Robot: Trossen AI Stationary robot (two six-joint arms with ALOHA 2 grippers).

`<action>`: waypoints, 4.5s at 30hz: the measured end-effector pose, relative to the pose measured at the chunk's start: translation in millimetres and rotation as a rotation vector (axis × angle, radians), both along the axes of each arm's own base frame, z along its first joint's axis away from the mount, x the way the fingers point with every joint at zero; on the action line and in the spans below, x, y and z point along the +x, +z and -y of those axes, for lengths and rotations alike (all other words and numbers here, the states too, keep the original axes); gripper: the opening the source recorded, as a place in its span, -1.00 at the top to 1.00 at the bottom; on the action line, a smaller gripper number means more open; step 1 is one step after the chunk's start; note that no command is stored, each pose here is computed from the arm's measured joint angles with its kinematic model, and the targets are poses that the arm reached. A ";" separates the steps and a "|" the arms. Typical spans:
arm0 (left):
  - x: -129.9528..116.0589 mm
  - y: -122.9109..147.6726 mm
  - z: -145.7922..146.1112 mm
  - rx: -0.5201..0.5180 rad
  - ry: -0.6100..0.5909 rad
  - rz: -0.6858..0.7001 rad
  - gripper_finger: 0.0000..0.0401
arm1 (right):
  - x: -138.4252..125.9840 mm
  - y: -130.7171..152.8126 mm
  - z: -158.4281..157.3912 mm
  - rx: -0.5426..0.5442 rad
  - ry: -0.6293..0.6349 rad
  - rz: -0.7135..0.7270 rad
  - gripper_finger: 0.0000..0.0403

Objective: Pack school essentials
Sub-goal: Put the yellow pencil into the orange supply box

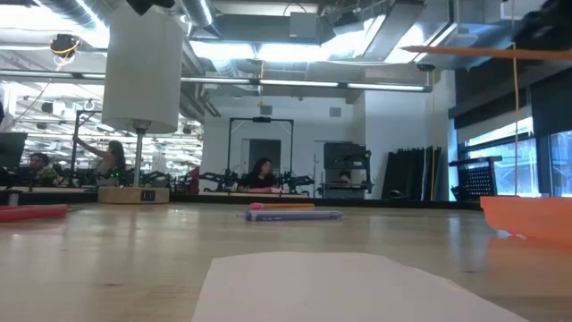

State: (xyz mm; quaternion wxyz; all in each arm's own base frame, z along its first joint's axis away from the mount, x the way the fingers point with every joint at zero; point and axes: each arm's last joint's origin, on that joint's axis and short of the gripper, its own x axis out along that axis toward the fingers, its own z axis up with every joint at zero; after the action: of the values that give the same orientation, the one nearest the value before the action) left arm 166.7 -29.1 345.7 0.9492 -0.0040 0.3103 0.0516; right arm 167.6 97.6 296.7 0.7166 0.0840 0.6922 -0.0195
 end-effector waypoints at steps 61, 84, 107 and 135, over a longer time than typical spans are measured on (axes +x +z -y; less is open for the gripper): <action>62.5 -17.7 18.6 -0.016 -0.189 0.038 0.76 | -8.1 -110.5 -135.3 0.020 0.160 -0.399 0.77; 62.5 -17.7 18.6 -0.016 -0.189 0.037 0.76 | 1.5 -112.5 -138.2 0.016 0.140 -0.268 0.70; 62.5 -17.8 18.6 -0.016 -0.189 0.037 0.76 | 9.7 -113.5 -142.4 -0.017 0.140 -0.100 0.69; 62.5 -17.7 18.7 -0.016 -0.189 0.037 0.76 | 15.8 -139.4 -150.7 -0.048 0.117 -0.140 0.69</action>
State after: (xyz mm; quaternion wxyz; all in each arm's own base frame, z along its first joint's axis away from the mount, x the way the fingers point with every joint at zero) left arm 229.1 -47.8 328.0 0.9554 0.0166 0.2920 -0.0410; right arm 183.3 248.3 157.3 0.6682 0.0248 0.7436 -0.0002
